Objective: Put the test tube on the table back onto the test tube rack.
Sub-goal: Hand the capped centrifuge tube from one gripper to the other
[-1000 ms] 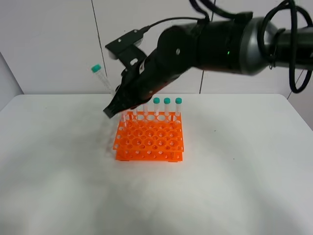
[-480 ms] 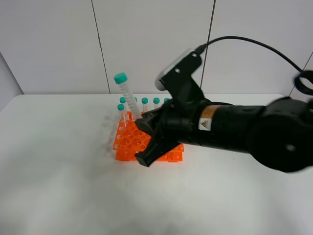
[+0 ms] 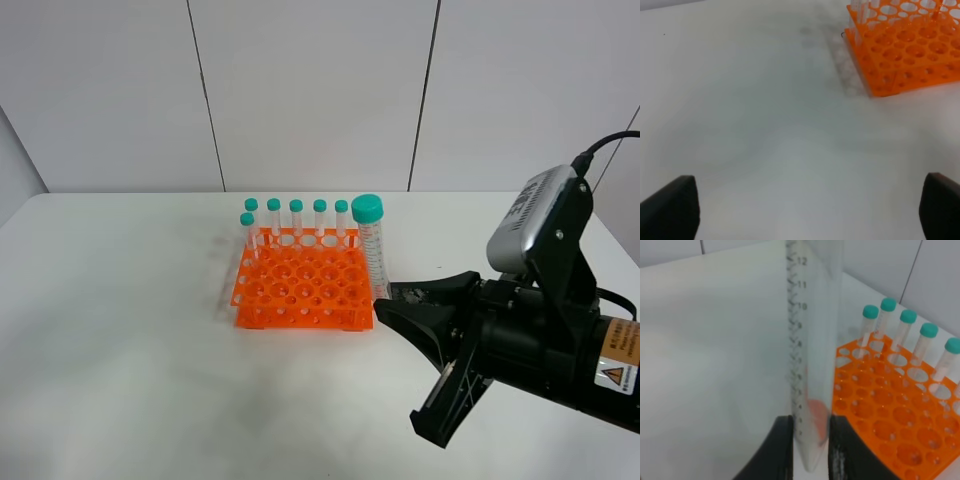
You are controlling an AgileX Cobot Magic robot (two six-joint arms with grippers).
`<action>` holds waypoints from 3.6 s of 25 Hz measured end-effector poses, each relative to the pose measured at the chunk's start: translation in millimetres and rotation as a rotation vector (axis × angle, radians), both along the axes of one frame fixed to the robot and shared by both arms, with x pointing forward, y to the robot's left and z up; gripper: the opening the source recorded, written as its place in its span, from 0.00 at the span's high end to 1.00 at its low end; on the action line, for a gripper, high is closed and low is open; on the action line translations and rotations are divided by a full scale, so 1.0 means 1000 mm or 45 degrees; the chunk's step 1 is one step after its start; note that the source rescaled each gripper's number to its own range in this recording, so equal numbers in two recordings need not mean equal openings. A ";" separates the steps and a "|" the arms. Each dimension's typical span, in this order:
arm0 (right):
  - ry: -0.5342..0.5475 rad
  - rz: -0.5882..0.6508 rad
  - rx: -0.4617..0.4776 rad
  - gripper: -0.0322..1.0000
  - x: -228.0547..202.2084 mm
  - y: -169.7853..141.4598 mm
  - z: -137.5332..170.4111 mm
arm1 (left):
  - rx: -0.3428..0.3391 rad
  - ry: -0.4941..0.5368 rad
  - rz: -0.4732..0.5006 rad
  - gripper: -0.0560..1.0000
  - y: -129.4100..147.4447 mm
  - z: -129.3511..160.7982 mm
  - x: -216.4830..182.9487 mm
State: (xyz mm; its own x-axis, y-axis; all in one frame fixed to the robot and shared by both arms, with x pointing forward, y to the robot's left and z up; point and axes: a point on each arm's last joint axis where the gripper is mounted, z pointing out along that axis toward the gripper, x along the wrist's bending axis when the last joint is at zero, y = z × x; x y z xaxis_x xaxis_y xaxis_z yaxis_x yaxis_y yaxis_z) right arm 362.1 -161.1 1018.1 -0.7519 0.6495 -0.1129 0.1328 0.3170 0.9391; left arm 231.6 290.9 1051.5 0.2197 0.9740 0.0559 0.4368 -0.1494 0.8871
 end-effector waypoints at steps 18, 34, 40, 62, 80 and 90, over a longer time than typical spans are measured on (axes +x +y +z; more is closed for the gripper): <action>0.015 -0.009 0.009 0.76 -0.001 -0.001 0.000 | -0.003 -0.004 -0.492 0.04 0.001 0.000 -0.004; 0.014 -0.008 0.008 0.76 -0.001 -0.001 0.000 | -0.329 -0.267 -0.807 0.04 -0.051 0.055 0.053; 0.014 -0.008 0.008 0.76 -0.001 -0.001 0.000 | -0.396 -0.112 -0.889 0.04 -0.086 0.046 0.097; 0.014 -0.008 0.008 0.76 -0.001 -0.001 0.000 | -0.543 -0.024 -1.177 0.05 -0.175 0.042 0.197; 0.013 -0.008 0.008 0.76 -0.001 -0.001 0.000 | -0.440 0.015 -1.184 0.46 -0.205 0.027 0.206; 0.009 -0.005 0.004 0.76 -0.001 -0.001 0.000 | -0.446 0.010 -1.200 0.94 -0.206 0.028 0.205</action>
